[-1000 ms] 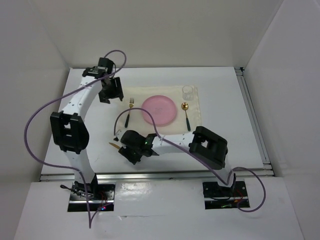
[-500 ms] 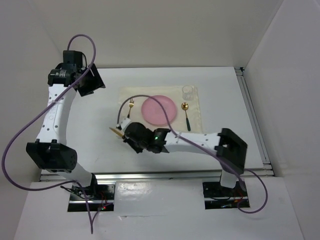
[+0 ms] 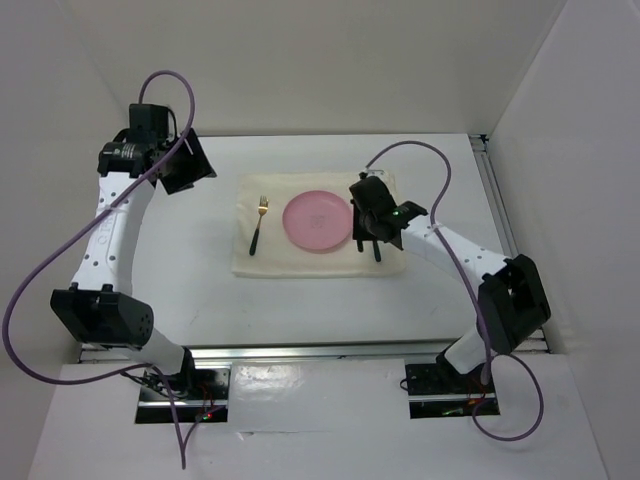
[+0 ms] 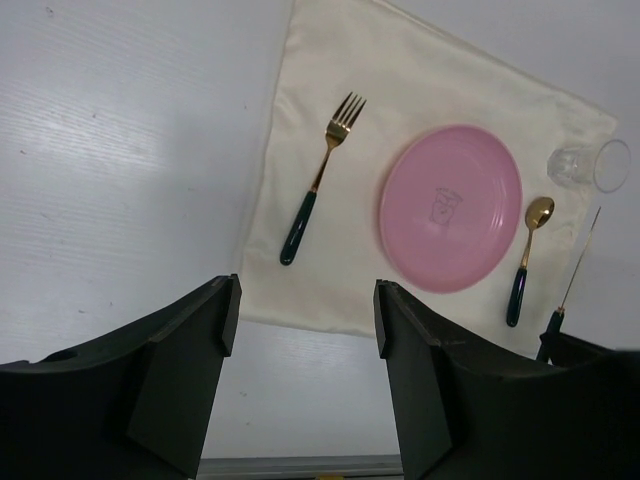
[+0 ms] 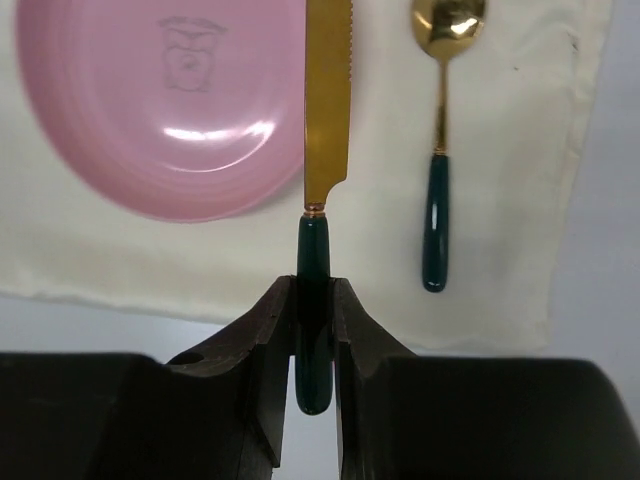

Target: Set the dinner table for one person

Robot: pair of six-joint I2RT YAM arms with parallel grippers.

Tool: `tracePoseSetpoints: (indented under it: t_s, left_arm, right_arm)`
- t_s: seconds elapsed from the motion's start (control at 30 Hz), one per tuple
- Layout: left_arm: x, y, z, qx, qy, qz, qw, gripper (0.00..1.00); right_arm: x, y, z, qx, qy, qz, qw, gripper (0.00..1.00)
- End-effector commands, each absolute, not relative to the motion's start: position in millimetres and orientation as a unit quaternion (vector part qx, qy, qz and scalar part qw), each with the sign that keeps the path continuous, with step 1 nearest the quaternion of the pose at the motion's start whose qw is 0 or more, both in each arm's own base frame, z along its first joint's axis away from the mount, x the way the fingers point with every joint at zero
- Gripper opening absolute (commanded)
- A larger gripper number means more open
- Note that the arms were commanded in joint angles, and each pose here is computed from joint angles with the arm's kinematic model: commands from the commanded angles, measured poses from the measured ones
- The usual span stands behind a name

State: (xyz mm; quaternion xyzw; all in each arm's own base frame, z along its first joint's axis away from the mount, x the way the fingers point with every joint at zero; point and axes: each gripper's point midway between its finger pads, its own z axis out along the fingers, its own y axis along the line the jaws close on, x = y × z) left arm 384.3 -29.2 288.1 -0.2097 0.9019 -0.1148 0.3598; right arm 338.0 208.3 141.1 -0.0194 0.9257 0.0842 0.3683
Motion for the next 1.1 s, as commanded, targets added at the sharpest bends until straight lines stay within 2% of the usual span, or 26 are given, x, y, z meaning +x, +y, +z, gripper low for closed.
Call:
tracePoseSetpoints:
  t_s: [0.0, 0.17, 0.43, 0.57, 0.73, 0.83, 0.87, 0.93, 1.07]
  left_arm:
    - [386.0, -40.4, 287.4, -0.198, 0.902, -0.127, 0.361, 0.72]
    - [381.4, -45.4, 296.5, -0.188, 0.893, -0.129, 0.387, 0.7]
    - [381.2, -48.9, 291.1, -0.185, 0.898, -0.129, 0.379, 0.7]
    - [383.0, -53.1, 291.3, -0.181, 0.899, -0.131, 0.378, 0.7]
    - [383.1, -59.2, 289.3, -0.174, 0.902, -0.129, 0.373, 0.7]
    - [382.6, -65.9, 288.2, -0.167, 0.905, -0.135, 0.367, 0.7]
    - [382.6, -70.6, 292.3, -0.161, 0.904, -0.139, 0.371, 0.7]
    - [383.6, -74.3, 288.9, -0.157, 0.907, -0.139, 0.366, 0.7]
    - [388.9, -86.5, 294.2, -0.137, 0.9, -0.163, 0.381, 0.7]
  right_arm:
    - [348.7, 196.8, 127.2, 0.021, 0.932, 0.085, 0.352, 0.0]
    - [364.4, 190.5, 90.8, 0.02, 0.943, 0.076, 0.323, 0.0]
    - [374.9, 184.7, 46.1, 0.027, 0.956, 0.045, 0.287, 0.01]
    - [371.5, 184.2, 48.4, 0.04, 0.959, 0.044, 0.276, 0.18]
    - [373.5, 183.4, 96.6, 0.045, 0.947, 0.06, 0.313, 0.59]
    - [377.0, 168.6, 142.6, 0.055, 0.932, 0.065, 0.352, 0.72]
    - [376.3, 163.3, 151.0, 0.061, 0.929, 0.067, 0.359, 0.85]
    - [381.7, 132.5, 182.2, 0.09, 0.915, 0.048, 0.391, 0.98]
    - [386.1, 41.0, 206.2, 0.216, 0.884, -0.019, 0.415, 1.0]
